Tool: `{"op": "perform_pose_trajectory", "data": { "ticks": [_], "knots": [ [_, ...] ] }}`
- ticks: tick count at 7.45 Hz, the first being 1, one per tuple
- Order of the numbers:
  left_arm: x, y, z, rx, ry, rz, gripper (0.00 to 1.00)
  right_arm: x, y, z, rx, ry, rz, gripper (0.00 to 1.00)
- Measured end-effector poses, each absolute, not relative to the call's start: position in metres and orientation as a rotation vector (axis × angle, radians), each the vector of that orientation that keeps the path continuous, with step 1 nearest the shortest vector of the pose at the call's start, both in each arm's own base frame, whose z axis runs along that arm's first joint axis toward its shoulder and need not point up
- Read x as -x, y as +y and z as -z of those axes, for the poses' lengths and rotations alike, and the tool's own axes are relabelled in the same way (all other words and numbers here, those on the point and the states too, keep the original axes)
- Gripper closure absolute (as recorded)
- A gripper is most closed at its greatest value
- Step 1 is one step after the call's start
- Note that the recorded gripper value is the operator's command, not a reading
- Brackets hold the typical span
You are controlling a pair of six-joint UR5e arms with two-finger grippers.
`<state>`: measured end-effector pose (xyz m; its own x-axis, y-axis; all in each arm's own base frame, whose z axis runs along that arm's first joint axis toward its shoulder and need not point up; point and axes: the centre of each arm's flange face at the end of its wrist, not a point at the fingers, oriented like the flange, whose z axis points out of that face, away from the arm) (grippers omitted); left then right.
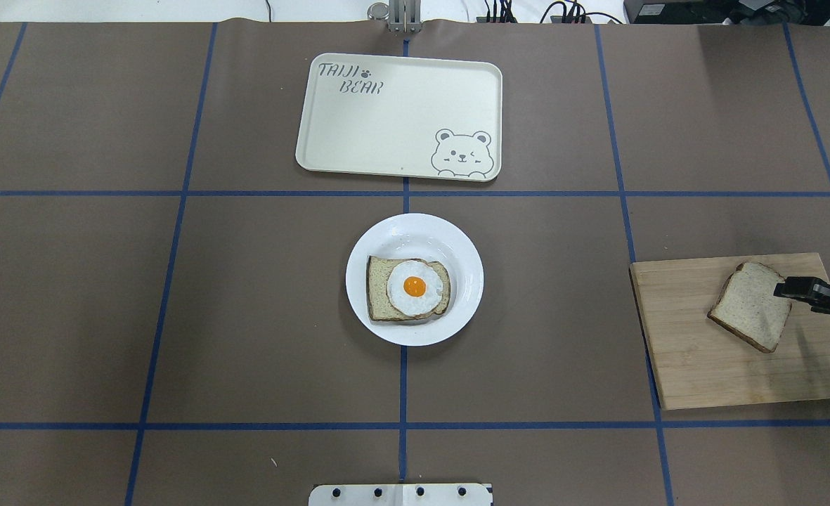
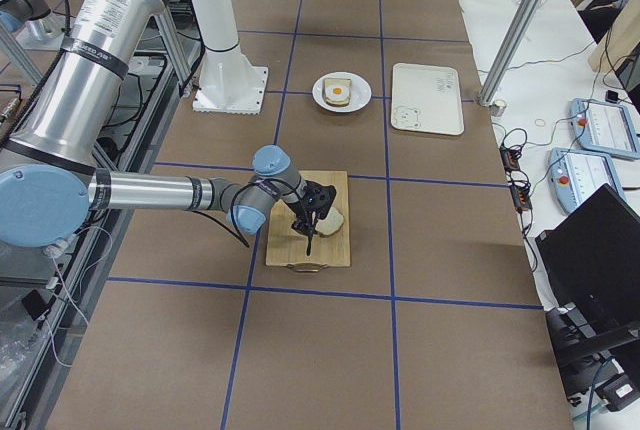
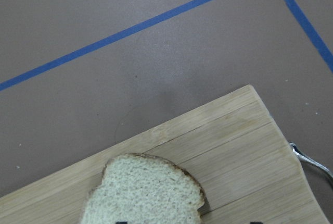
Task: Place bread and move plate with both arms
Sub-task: 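Lower the right gripper onto the bread slice on the bamboo board and grasp it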
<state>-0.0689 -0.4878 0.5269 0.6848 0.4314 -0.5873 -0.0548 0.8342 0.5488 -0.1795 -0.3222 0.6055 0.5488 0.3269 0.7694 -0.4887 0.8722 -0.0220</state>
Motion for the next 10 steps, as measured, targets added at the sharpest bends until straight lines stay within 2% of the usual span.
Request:
{"op": "perform_pose_trajectory", "data": {
  "ticks": [5,7,9,10],
  "knots": [
    [0.069,-0.487,-0.529,-0.524,0.776,-0.285,0.02,0.199,-0.316,-0.616,-0.225,-0.824,-0.461,0.38],
    [0.069,-0.487,-0.529,-0.525,0.776,-0.285,0.02,0.203,-0.314,-0.620,-0.233,-0.809,-0.453,0.44],
    [0.069,-0.487,-0.528,-0.525,0.776,-0.285,0.02,0.206,-0.312,-0.622,-0.237,-0.803,-0.447,0.87],
    [0.069,-0.487,-0.528,-0.525,0.776,-0.285,0.02,0.208,-0.311,-0.622,-0.236,-0.802,-0.443,1.00]
  ]
}}
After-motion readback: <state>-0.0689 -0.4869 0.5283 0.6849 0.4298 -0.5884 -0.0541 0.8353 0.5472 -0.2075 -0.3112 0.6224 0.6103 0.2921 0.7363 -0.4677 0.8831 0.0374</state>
